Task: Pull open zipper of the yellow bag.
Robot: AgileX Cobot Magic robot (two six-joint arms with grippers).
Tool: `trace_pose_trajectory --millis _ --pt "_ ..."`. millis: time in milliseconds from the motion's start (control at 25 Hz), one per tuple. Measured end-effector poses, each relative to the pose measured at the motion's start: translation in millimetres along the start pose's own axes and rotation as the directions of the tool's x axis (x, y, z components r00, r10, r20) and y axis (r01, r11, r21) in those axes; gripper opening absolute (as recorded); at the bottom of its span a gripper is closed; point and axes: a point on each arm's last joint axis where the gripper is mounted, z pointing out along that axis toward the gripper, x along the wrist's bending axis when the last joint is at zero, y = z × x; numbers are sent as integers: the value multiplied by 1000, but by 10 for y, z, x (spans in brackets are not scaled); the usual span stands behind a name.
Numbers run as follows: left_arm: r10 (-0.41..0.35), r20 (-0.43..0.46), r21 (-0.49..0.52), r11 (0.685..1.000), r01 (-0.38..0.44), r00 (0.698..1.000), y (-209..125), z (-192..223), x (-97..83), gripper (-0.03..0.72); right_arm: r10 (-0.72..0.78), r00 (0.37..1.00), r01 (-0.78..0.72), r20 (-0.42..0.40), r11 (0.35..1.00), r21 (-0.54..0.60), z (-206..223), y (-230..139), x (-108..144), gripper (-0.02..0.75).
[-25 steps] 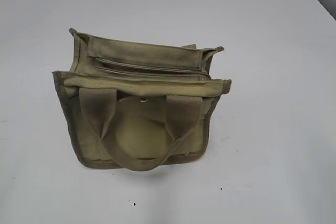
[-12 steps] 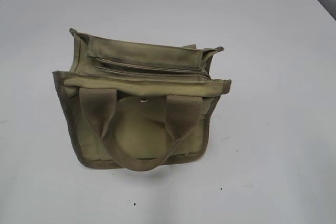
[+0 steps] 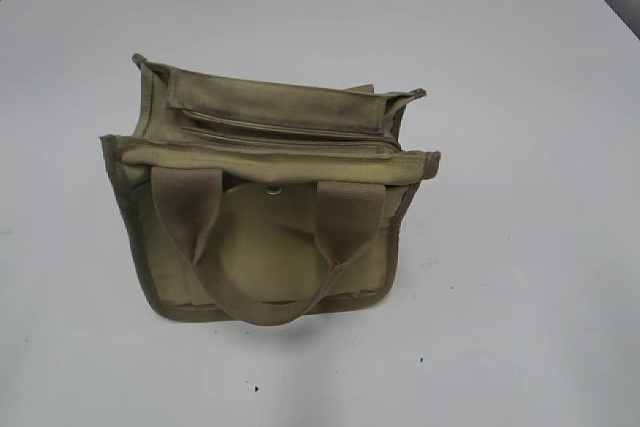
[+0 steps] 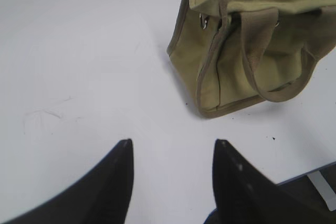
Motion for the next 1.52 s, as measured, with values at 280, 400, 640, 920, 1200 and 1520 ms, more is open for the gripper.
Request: trace_pose_trajectory --millis 280,400,640,920,1200,1520 --pt "-83 -159 -8 997 83 984 3 6 -7 382 134 981 -125 140 990 -73 -76 -46 -46 586" --pt "-119 -229 -16 993 118 966 6 10 -10 382 157 971 -131 179 980 -147 -158 -106 -18 586" --pt "-124 -242 -40 992 118 962 -12 -20 -22 382 155 973 -101 173 953 -286 -299 -228 87 586" --pt "-124 -243 -42 992 118 962 -12 -22 -23 382 162 973 -104 163 943 -317 -319 -250 118 586" --pt "-124 -243 -42 992 118 962 -12 -22 -23 382 189 970 -130 153 936 -328 -314 -236 140 586" --pt "-124 -243 -42 992 118 962 -12 -22 -23 381 192 972 -138 137 933 -332 -313 -230 153 586"
